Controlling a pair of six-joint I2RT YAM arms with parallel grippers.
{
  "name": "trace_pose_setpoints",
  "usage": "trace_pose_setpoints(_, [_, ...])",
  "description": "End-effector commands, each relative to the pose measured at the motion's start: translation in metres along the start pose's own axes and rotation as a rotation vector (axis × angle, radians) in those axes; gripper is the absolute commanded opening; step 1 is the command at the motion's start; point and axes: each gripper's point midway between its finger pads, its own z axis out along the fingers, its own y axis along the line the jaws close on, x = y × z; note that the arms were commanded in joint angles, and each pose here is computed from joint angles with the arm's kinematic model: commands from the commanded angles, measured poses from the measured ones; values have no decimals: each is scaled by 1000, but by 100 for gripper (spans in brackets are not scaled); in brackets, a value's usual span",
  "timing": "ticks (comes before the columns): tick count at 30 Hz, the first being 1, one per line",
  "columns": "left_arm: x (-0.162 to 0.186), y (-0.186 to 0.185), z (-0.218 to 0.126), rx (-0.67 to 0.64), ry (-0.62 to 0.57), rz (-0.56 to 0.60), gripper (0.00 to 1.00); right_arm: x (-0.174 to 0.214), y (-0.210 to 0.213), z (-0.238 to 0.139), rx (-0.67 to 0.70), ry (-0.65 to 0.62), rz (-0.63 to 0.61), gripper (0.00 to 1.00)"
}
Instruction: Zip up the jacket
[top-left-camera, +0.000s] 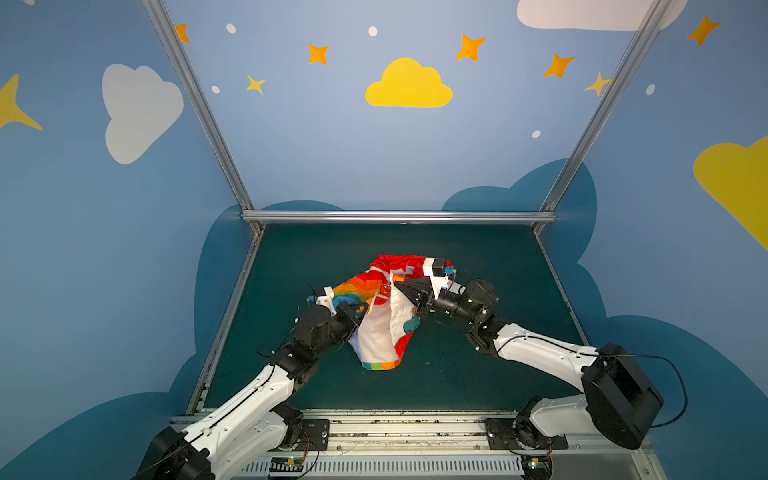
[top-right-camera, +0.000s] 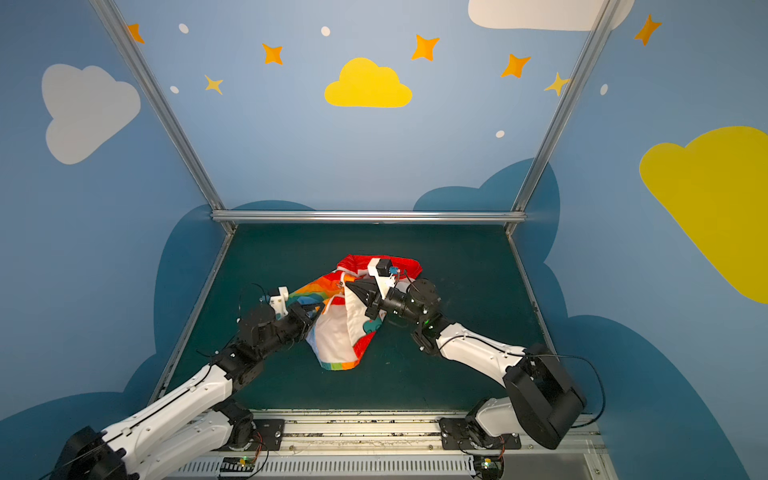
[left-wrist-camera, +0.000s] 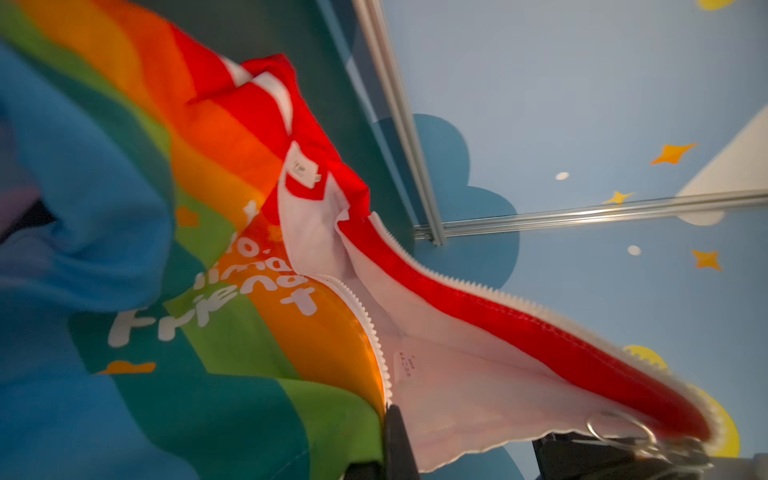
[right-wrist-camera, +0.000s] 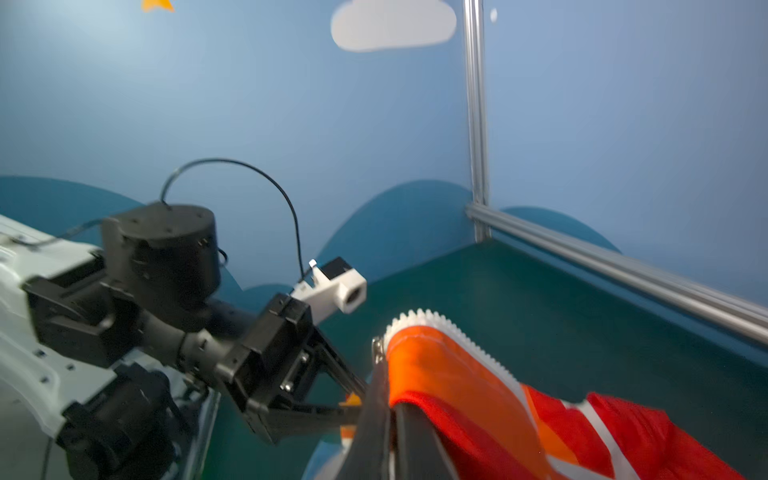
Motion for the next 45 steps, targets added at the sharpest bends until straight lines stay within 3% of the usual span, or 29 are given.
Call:
trace_pose_setpoints(1, [-21,-69,-17,230,-100,170,3,-54,24,-1,-106,-177,34,0])
trace_pose_setpoints(6, [-30,-118,-46,408,-214,398,3,-53,34,-2,-160,-170,99,0])
trace_pose_setpoints(13, [-32,-136,-56,527,-323,571,3,-47,40,0,-190,-190,169,0])
trace_pose_setpoints(19, [-28,-129,-53,521,-385,592,3,-41,38,5,-205,-183,234,0])
trace_pose_setpoints(24, [-16,-146,-67,625,-468,733,3,-36,37,4,-220,-206,302,0])
trace_pose_setpoints(34, [-7,-194,-89,740,-527,855,3,-58,48,-9,-208,-254,251,0])
trace_pose_setpoints(45, [13,-237,-86,869,-580,962,3,-93,62,-17,-213,-276,197,0])
